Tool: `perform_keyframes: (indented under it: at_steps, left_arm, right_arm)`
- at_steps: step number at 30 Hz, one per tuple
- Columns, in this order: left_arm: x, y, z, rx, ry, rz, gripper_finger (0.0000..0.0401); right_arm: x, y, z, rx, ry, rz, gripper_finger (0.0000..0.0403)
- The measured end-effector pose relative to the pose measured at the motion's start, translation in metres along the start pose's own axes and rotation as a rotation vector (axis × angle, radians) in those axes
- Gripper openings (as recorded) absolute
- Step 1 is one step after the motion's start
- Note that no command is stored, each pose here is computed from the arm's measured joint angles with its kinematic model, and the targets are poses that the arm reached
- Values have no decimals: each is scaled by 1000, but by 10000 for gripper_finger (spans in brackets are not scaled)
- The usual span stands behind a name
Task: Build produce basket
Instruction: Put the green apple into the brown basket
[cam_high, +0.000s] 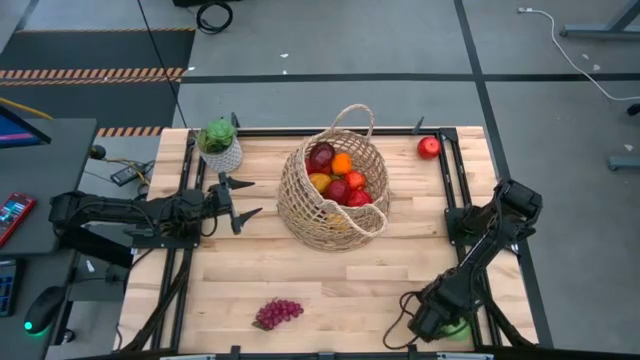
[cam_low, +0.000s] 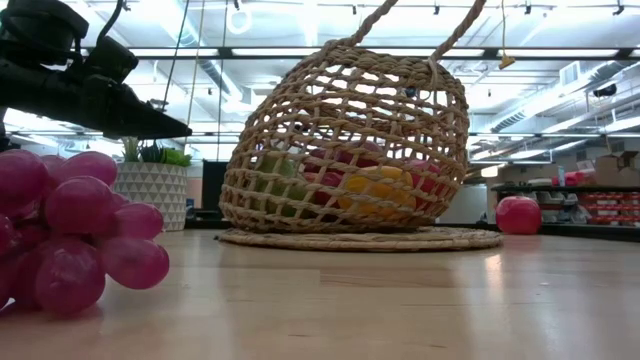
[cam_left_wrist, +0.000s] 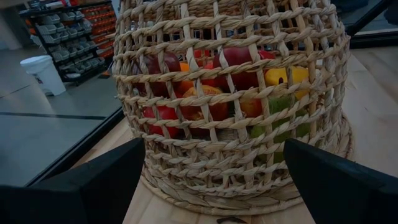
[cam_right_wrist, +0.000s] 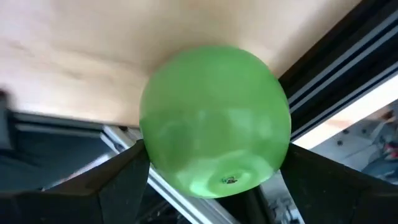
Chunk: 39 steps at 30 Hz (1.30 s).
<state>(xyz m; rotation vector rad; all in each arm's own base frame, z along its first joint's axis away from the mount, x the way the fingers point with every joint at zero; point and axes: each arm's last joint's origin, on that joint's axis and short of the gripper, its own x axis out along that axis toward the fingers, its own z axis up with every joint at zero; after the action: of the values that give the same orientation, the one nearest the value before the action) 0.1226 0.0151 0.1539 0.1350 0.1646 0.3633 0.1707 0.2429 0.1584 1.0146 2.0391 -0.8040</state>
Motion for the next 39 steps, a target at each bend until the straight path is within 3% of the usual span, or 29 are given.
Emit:
perform_keyframes:
  at_steps: [9, 13, 19, 31, 39]
  left_arm:
    - [0, 0, 0, 0, 0, 0, 390]
    - [0, 0, 0, 0, 0, 0, 390]
    - [0, 0, 0, 0, 0, 0, 390]
    - [0, 0, 0, 0, 0, 0, 390]
    - [0, 0, 0, 0, 0, 0, 390]
  right_arm:
    - [-41, 7, 3, -67, -153, 3, 345]
    - [-63, 11, 2, -121, -292, 52, 345]
    - [-104, 10, -4, -224, -554, 227, 345]
    - [-177, -18, -24, -391, -826, 541, 345]
    - [-226, -37, -42, -680, -1142, 823, 345]
